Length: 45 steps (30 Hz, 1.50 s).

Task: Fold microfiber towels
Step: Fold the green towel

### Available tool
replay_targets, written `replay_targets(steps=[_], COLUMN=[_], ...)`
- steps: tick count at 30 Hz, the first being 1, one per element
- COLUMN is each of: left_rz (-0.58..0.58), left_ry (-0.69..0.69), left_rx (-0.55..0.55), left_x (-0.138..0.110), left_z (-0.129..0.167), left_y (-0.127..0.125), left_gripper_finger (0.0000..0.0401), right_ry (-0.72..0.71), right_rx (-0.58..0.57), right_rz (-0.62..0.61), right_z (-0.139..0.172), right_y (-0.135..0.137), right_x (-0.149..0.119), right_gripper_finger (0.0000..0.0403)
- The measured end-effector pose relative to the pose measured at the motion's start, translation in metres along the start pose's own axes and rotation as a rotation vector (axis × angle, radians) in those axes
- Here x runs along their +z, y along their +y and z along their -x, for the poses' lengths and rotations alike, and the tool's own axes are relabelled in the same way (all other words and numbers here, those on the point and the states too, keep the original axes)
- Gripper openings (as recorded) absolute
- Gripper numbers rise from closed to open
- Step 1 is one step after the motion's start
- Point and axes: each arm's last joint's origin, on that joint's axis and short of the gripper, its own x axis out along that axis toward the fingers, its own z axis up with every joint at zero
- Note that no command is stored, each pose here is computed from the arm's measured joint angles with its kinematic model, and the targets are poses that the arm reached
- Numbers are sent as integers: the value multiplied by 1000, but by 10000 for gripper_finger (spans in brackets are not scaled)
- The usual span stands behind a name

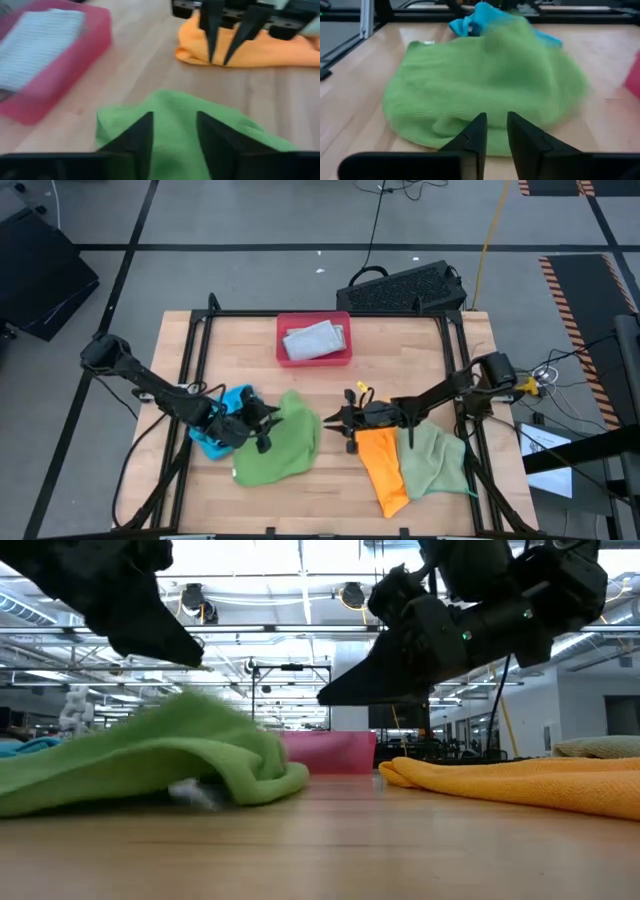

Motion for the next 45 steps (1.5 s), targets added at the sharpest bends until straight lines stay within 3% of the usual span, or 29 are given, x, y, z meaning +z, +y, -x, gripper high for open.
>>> replay_targets(steps=[3, 6, 14, 20, 25, 33, 39, 42, 45], left_rz=[-56, -105, -162, -233, -154, -93, -110, -139, -187], left_ry=[-11, -7, 132, 400, 538, 625, 674, 668, 663], left_rx=[-62, -119, -324, -286, -326, -270, -324, -305, -293], left_x=[-2, -7, -39, -55, -69, -96, -111, -115, -116], left_z=[8, 19, 47, 59, 61, 61, 59, 57, 56], left_y=[-9, -19, -47, -61, -73, -83, -93, -93, -92], left_gripper_finger=[200, 224, 204, 183, 182, 184, 190, 166, 112], right_ry=[10, 13, 18, 28, 50, 52, 52, 49, 44], right_rx=[15, 30, 69, 79, 81, 80, 80, 81, 80], right_rz=[18, 27, 37, 22, 24, 24, 27, 36, 52], right_z=[-5, -6, -3, -3, -2, -2, -2, -2, -3], right_y=[6, 11, 25, 29, 30, 30, 30, 30, 29], right_x=[-2, -3, -5, -6, -8, -9, -9, -8, -8], right_gripper_finger=[78, 79, 78, 78, 78, 78, 78, 78, 78])
